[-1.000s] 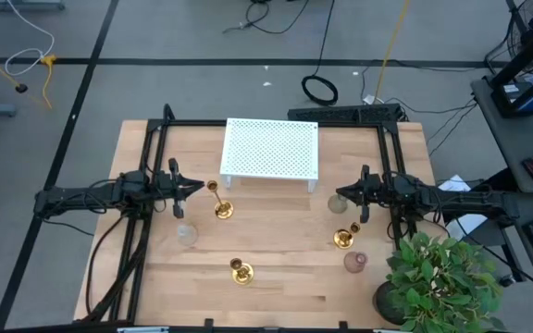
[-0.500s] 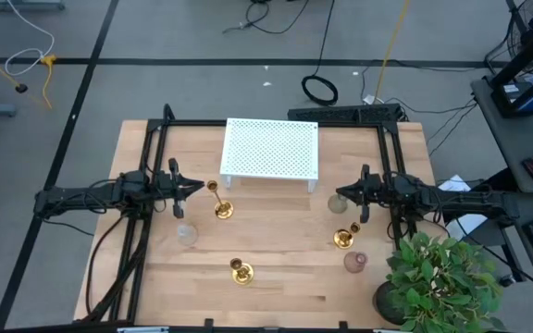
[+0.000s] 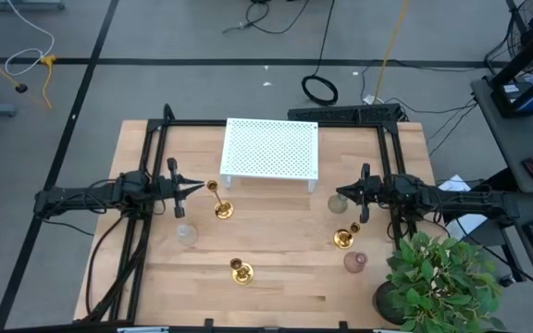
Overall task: Pick & Place candle stick holders
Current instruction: Put the top long gold candle holder on the shelf
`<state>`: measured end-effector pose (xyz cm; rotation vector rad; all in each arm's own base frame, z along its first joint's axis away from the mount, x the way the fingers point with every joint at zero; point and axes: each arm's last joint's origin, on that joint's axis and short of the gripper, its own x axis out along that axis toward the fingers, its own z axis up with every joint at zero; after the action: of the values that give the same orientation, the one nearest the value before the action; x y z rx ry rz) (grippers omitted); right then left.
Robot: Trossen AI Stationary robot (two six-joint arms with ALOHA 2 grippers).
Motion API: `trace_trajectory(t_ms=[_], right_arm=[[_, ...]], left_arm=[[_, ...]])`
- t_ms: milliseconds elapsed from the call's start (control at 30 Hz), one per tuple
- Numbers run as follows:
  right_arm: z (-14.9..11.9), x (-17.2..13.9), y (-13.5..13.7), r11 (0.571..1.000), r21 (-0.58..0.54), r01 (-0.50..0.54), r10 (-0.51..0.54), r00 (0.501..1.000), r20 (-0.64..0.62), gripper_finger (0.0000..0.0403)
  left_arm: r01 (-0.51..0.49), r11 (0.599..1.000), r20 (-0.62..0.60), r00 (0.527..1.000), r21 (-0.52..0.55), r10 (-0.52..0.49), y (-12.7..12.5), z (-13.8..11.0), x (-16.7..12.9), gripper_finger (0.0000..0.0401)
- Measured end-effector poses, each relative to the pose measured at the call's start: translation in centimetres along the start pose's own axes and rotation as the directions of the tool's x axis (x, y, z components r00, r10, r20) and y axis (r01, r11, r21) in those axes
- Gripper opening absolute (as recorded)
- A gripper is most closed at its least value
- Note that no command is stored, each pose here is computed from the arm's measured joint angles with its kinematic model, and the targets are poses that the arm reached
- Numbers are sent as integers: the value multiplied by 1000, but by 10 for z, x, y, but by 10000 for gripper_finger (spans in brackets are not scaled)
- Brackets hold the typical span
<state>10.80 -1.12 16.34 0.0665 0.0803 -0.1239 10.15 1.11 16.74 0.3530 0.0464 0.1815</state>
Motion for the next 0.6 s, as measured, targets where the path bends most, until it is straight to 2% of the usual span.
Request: trace_trajectory(t_ms=[100,233,300,433,600], right_arm=[[1,0,0,1000,-2,0,0,1000,7,0],[5,0,0,998,-60,24,-21,998,53,0],[8,0,0,998,-64,27,-22,996,81,0],[14,-1,0,998,-65,27,-17,989,150,1],[15,1,0,997,-66,27,-17,988,157,25]], left_arm=[[2,1000,1,1000,-22,-2,0,0,0,35],[1,977,14,1000,-212,2,0,1,0,35],[0,963,35,999,-268,9,1,3,0,35],[0,956,65,998,-292,20,2,6,0,35],[6,942,92,995,-334,26,3,9,0,35]])
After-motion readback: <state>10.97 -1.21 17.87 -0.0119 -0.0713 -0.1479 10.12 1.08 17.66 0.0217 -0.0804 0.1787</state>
